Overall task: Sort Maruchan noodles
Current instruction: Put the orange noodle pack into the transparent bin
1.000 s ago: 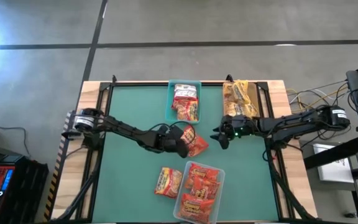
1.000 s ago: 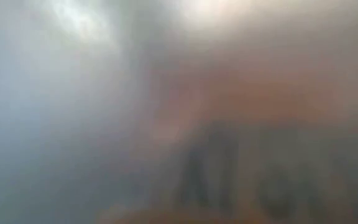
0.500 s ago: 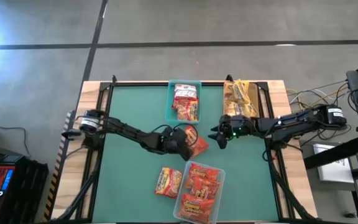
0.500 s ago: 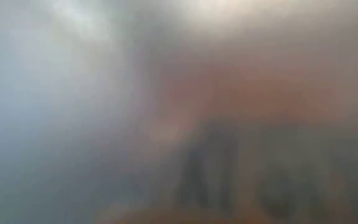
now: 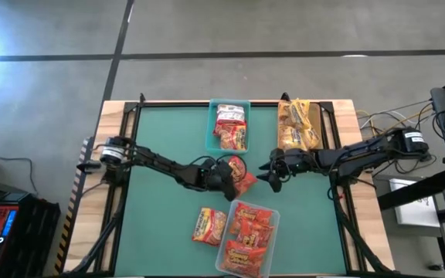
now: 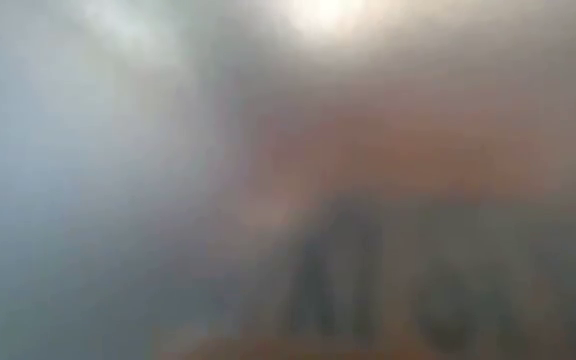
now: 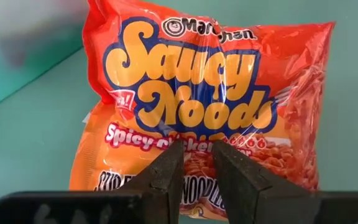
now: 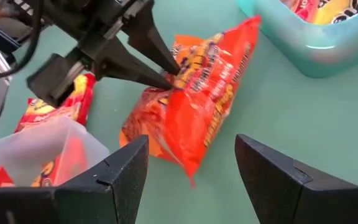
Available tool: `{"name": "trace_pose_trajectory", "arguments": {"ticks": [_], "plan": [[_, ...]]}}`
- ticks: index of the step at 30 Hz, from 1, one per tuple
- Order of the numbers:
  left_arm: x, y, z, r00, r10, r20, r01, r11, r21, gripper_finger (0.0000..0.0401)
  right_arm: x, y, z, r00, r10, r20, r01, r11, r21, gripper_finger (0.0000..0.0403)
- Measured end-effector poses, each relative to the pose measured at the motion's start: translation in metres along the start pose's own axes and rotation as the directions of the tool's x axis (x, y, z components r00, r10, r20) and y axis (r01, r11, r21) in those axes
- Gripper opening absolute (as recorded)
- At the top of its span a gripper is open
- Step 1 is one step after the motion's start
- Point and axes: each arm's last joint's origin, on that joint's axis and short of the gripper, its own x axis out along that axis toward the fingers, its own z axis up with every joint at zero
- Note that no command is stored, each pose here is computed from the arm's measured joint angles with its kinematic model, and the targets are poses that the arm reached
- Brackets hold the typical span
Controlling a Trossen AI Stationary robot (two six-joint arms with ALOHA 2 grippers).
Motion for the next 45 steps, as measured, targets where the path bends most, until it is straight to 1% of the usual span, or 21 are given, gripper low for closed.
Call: {"name": "trace_pose_trajectory", "arguments": {"ticks": [2, 10, 16, 21, 26, 33, 45], "plan": [[0.000, -0.001, -0.002, 1.000, -0.017, -0.019, 0.017, 1.000, 0.004, 0.0075, 0.002, 0.000, 0.000, 1.000, -0.004, -0.004, 0.004, 1.000, -0.001, 0.0226], [-0.002, -0.002, -0.006, 0.999, -0.016, -0.033, 0.017, 1.000, 0.006, 0.0075, 0.014, 0.002, 0.004, 1.000, -0.014, -0.017, 0.014, 1.000, -0.002, 0.0226], [-0.002, -0.002, -0.006, 0.999, -0.017, -0.037, 0.018, 1.000, 0.005, 0.0075, 0.031, 0.003, 0.010, 0.998, -0.035, -0.045, 0.034, 0.999, -0.012, 0.0226], [-0.002, -0.003, -0.007, 0.999, -0.018, -0.039, 0.018, 1.000, 0.008, 0.0075, 0.045, -0.003, 0.015, 0.996, -0.063, -0.063, 0.064, 0.998, 0.005, 0.0226], [-0.003, -0.003, -0.010, 0.999, -0.010, -0.052, 0.011, 1.000, 0.019, 0.0075, 0.056, -0.009, 0.020, 0.995, -0.043, -0.093, 0.046, 0.999, 0.027, 0.0226], [-0.003, -0.002, -0.011, 0.999, -0.004, -0.053, 0.005, 1.000, 0.027, 0.0075, 0.069, -0.005, 0.028, 0.994, 0.020, -0.107, -0.017, 0.999, 0.032, 0.0226], [-0.003, 0.000, -0.013, 0.999, 0.028, -0.036, -0.027, 0.999, 0.034, 0.0075, 0.091, -0.009, 0.028, 0.990, 0.005, -0.140, 0.000, 0.999, 0.037, 0.0226]]}}
